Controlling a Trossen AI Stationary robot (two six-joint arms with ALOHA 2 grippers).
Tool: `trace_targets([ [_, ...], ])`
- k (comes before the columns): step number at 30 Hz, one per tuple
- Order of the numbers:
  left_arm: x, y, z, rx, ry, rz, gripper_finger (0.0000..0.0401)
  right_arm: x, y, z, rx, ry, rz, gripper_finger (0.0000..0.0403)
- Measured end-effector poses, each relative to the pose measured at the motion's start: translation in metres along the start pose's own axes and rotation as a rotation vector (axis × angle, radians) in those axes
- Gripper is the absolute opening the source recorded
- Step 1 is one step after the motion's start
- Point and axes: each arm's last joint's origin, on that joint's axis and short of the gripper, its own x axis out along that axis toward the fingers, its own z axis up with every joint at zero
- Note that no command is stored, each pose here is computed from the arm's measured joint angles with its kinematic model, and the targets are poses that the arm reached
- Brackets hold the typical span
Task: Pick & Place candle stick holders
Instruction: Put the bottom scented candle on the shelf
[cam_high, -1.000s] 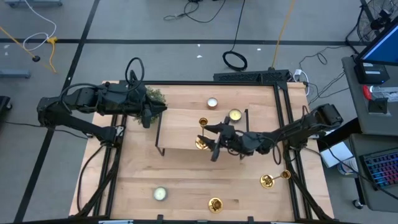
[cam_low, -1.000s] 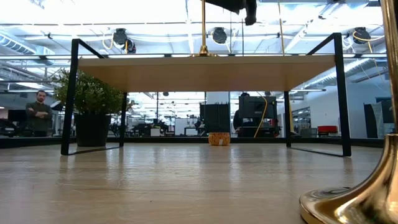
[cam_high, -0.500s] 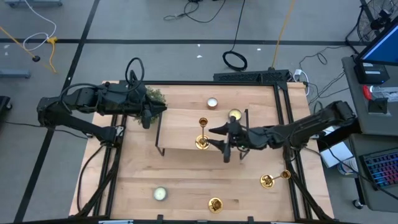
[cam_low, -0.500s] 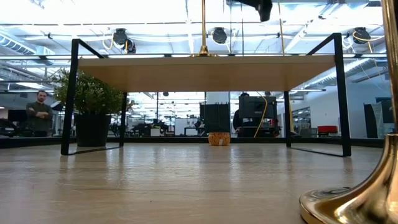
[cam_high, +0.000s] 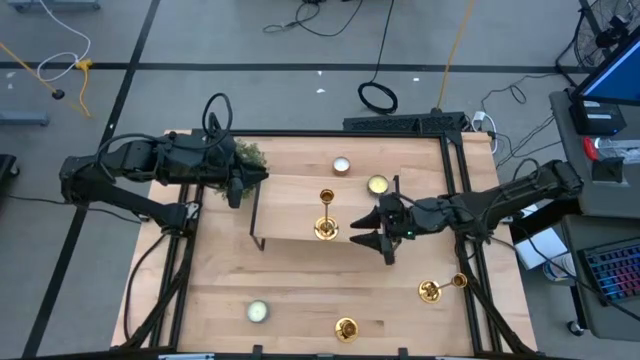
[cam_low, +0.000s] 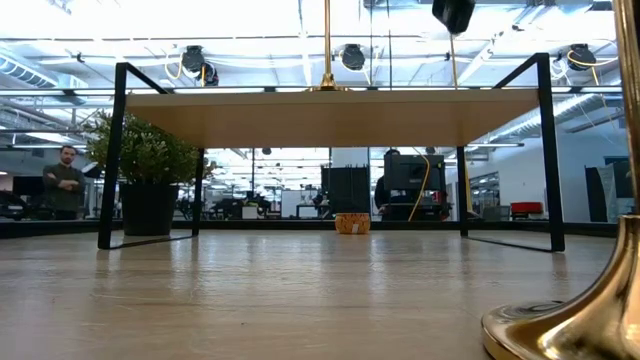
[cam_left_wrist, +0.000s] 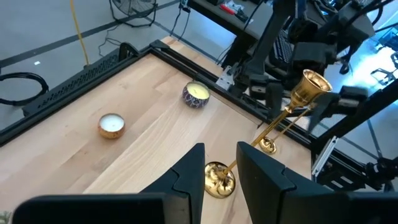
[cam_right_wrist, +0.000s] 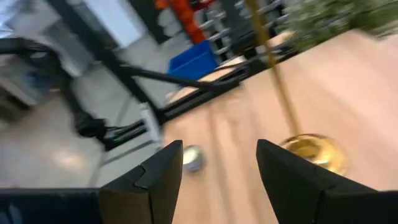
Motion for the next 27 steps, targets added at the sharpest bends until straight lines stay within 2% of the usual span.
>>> trace_targets([
  [6, 0.000, 0.000, 0.000, 0.007, 0.000, 0.000, 0.0097, -0.014, -0.001, 0.005, 0.098, 0.095, 0.116, 0.0200],
  [13, 0.000, 0.000, 0.000, 0.023, 0.000, 0.000, 0.0097, -0.039, -0.006, 0.012, 0.193, 0.169, 0.140, 0.0200],
  [21, 0.000, -0.001, 0.001, 0.049, -0.010, -0.006, 0.0097, -0.060, -0.014, 0.021, 0.302, 0.122, 0.069, 0.0200],
  [27, 0.000, -0.001, 0.002, 0.069, -0.021, -0.010, 0.0097, -0.066, -0.018, 0.027, 0.260, -0.031, -0.065, 0.0200],
])
